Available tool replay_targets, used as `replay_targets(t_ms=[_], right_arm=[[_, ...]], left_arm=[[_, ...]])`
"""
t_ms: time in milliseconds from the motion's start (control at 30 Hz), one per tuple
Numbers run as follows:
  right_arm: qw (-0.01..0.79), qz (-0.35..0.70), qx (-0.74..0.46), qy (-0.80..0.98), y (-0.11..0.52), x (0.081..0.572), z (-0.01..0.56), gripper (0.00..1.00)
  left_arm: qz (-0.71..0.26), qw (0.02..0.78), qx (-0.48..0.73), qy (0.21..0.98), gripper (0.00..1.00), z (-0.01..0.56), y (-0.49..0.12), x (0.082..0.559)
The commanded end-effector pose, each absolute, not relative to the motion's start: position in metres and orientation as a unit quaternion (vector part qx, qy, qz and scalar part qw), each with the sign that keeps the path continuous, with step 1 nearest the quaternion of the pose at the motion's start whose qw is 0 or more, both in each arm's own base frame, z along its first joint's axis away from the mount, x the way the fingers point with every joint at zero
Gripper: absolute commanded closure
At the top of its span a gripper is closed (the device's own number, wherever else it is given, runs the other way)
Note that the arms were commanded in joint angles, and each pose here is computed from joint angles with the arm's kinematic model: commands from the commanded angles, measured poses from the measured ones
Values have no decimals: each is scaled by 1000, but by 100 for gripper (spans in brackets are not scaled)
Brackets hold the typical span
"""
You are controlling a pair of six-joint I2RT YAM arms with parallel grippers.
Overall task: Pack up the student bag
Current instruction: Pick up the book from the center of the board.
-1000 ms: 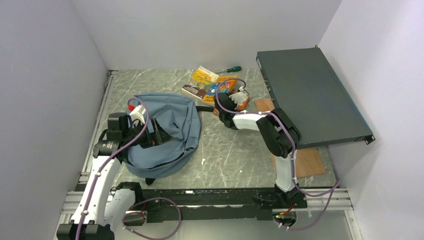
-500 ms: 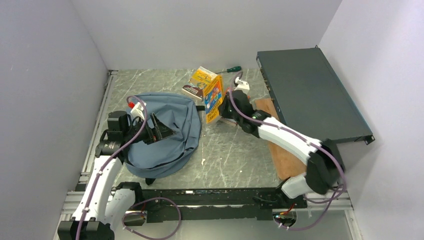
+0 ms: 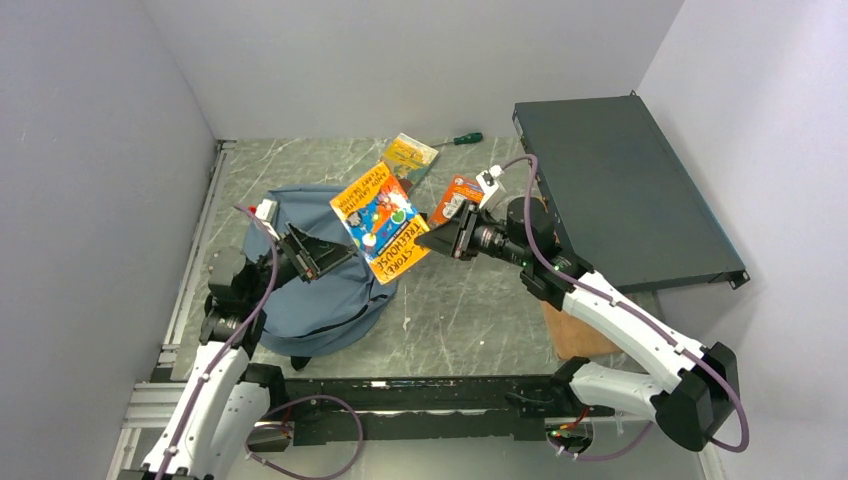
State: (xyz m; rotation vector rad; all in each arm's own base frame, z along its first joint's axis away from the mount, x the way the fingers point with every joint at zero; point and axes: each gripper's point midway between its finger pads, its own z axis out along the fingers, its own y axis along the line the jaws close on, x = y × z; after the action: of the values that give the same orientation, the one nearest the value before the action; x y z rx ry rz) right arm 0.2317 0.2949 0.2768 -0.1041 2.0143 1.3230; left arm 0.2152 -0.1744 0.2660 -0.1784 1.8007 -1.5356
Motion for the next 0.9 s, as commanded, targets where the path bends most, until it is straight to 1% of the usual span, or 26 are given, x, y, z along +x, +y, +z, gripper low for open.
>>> replay_targets(t_ms=[0,100,200,300,433,500,533,600,667,800,833,867], right_arm=[[340,686,-58,641,310,207,377,100],[301,736,-55,604,315,201,392,100],[283,757,-50,587,317,200,397,100],[276,760,-52,587,319,200,400,100],[259,759,-55,594,321,199,393,100],[255,754,-55,603,322,199,386,100],[254,751,-56,607,322,198,384,100],[250,749,-58,610,322,196,380,100],[247,743,-61,619,323,195,374,100],[251,723,-85,638,330,191,362,100],[257,721,-86,638,331,190,362,93],[263,719,-82,638,333,189,361,85]], left_arm=[[-609,425,-80,665,0,308,-172,216],[-606,432,-87,663,0,313,-170,213],[-612,439,-84,652,0,323,-171,211],[-627,447,-70,634,0,338,-173,208],[-663,463,-42,586,0,363,-175,200],[-664,471,-37,580,1,368,-174,199],[-659,473,-40,584,2,369,-173,200],[-641,471,-61,604,10,363,-171,207],[-629,471,-76,614,23,358,-169,213],[-631,477,-76,607,59,365,-168,217],[-632,478,-75,605,67,366,-168,218],[-635,478,-76,602,79,368,-168,218]])
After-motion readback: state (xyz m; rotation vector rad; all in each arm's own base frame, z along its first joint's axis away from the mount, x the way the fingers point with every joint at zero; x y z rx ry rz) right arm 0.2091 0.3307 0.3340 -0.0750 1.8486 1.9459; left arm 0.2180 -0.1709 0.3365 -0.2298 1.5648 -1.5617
